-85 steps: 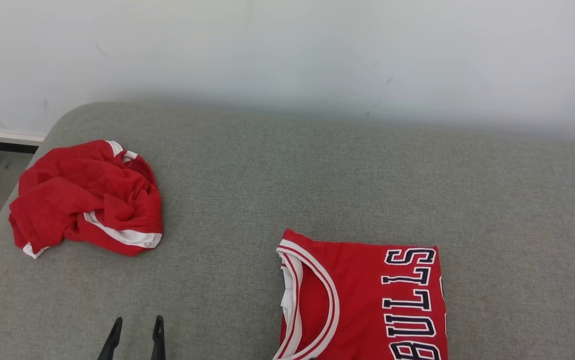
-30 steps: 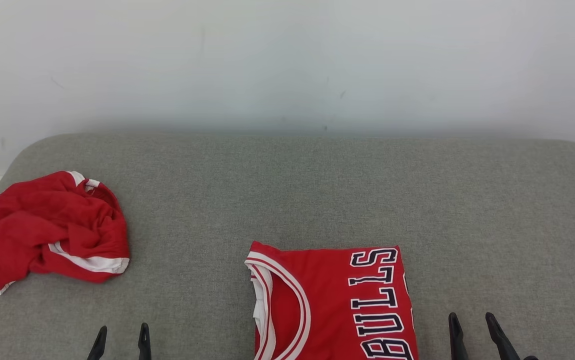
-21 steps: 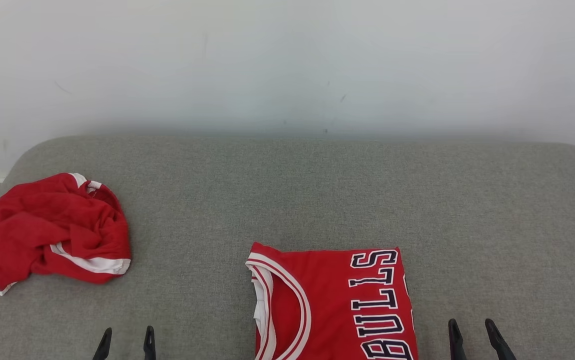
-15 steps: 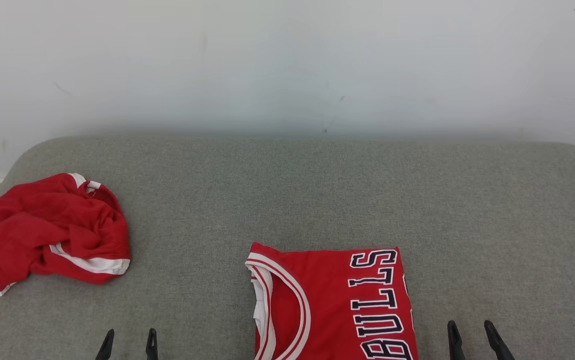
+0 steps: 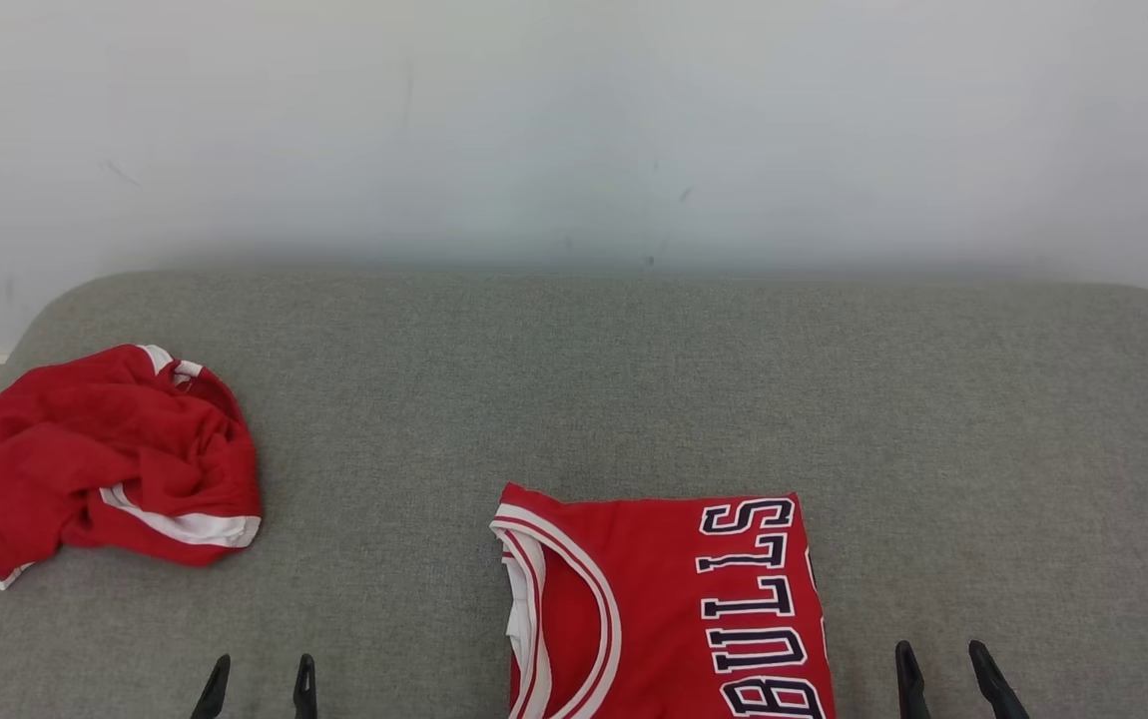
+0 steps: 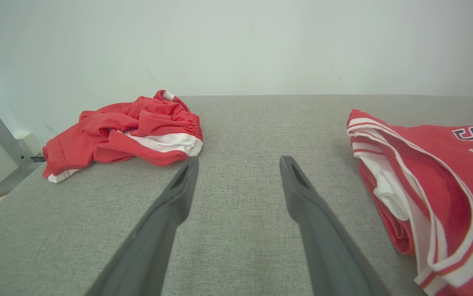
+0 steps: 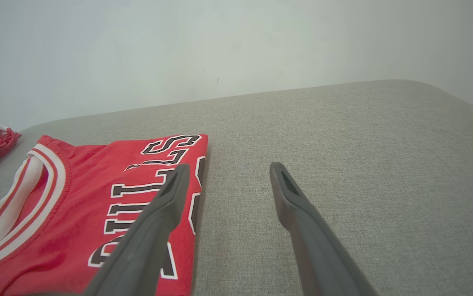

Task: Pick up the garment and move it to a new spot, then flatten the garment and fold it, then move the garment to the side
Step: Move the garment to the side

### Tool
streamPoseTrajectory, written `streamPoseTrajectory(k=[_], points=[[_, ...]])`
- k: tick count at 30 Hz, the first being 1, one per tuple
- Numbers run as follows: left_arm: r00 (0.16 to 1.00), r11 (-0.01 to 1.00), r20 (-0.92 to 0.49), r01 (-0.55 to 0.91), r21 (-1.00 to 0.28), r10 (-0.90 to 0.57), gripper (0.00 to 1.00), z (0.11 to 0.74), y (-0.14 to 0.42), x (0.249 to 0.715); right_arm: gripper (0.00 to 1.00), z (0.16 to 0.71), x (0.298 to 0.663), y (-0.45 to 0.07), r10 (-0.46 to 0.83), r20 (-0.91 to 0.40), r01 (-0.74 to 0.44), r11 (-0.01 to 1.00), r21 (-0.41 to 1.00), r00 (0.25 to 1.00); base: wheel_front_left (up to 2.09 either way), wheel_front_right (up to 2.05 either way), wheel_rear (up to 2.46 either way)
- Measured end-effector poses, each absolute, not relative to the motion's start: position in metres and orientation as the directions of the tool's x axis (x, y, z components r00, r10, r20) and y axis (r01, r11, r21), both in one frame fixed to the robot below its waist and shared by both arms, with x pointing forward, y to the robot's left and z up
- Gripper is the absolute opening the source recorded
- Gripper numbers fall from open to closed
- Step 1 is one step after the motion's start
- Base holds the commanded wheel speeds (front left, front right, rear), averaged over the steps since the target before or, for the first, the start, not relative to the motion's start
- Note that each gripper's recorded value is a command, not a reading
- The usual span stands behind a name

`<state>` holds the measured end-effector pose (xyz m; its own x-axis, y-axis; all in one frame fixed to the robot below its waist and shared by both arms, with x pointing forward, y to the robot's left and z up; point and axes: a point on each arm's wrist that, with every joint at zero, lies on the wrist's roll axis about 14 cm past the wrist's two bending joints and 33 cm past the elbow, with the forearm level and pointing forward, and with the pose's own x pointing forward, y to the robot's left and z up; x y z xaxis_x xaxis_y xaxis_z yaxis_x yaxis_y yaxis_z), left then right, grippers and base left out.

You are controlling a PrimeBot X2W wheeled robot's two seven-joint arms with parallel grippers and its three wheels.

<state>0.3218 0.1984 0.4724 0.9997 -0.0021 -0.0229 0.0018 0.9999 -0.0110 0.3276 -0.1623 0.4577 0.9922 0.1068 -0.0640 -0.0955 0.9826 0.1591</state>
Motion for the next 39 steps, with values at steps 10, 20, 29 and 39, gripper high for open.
streamPoseTrajectory(k=[10, 20, 29, 39], points=[[1.0, 1.0, -0.024, -0.001, -0.017, 0.001, 1.0, 0.472, 0.2, 0.322, 1.0, 0.456, 0.328, -0.161, 0.111, -0.07, -0.099, 0.983, 0.154, 0.991, 0.0, 0.0, 0.0], [1.0, 1.0, -0.03, -0.011, -0.028, 0.01, 1.0, 0.47, 0.201, 0.321, 1.0, 0.455, 0.343, -0.143, 0.166, -0.074, -0.154, 0.977, 0.148, 0.983, 0.0, 0.0, 0.0], [0.999, 0.999, -0.042, -0.03, -0.029, 0.029, 1.0, 0.467, 0.207, 0.32, 1.0, 0.431, 0.376, -0.125, 0.217, -0.163, -0.196, 0.971, 0.135, 0.962, 0.0, 0.0, 0.0], [0.997, 0.998, -0.058, -0.053, -0.036, 0.05, 1.0, 0.463, 0.212, 0.323, 1.0, 0.396, 0.393, -0.113, 0.236, -0.293, -0.189, 0.965, 0.183, 0.927, 0.0, 0.0, 0.0]])
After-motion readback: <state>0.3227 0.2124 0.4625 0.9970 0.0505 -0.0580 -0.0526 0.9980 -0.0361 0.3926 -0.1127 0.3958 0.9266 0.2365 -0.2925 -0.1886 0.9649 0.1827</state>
